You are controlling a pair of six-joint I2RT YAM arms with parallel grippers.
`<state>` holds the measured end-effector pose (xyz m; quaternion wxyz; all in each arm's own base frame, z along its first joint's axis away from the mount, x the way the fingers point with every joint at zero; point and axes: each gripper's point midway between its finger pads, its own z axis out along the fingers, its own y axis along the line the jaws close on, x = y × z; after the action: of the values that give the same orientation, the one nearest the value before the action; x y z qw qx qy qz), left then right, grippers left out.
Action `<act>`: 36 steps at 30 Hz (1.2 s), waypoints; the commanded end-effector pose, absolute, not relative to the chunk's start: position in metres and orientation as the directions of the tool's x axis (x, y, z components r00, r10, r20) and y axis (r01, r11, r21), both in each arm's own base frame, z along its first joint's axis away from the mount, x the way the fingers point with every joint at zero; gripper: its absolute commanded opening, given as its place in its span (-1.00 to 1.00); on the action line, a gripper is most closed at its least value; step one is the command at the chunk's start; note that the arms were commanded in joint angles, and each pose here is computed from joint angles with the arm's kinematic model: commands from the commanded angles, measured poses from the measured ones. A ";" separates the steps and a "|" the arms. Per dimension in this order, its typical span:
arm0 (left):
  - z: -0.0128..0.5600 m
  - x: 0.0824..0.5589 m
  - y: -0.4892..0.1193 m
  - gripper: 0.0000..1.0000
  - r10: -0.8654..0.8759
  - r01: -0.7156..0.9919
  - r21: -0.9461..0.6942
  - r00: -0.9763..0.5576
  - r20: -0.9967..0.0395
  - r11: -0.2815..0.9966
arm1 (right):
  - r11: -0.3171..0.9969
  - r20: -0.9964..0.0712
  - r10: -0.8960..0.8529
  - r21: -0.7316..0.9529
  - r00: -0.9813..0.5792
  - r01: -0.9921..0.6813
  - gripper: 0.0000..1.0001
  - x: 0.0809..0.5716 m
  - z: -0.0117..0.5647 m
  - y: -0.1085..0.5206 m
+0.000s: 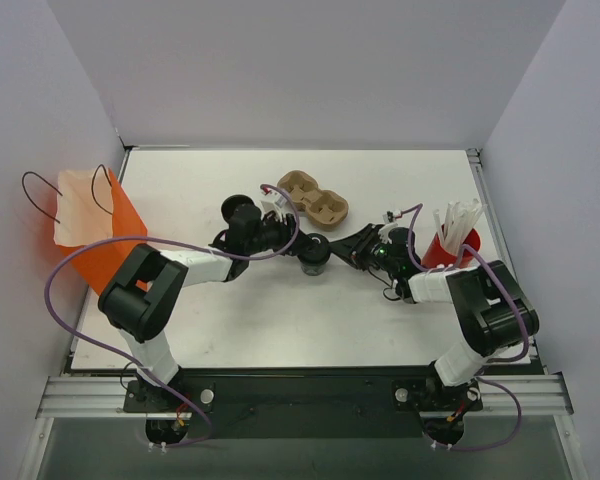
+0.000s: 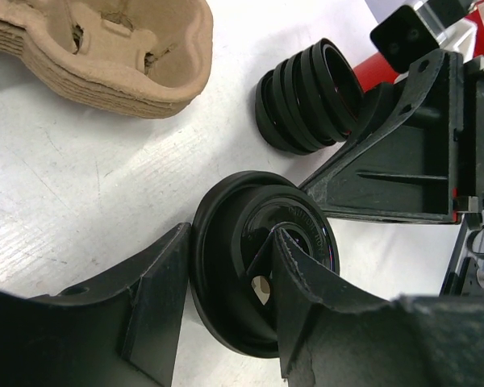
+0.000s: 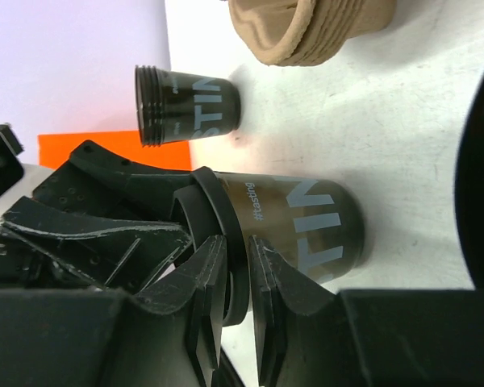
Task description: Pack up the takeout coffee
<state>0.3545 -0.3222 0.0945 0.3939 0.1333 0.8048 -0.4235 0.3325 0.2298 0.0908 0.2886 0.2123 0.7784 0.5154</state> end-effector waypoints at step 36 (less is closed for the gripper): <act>0.086 0.325 -0.304 0.43 0.109 0.455 -0.599 -0.845 -0.523 0.658 | 0.598 -0.278 0.402 0.801 -0.873 0.020 -0.47 0.261 0.085 0.231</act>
<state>0.3307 -0.3185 0.1017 0.2580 0.1602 0.8571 -0.4162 0.2700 0.2379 0.0848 0.2237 0.1450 0.8453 0.4631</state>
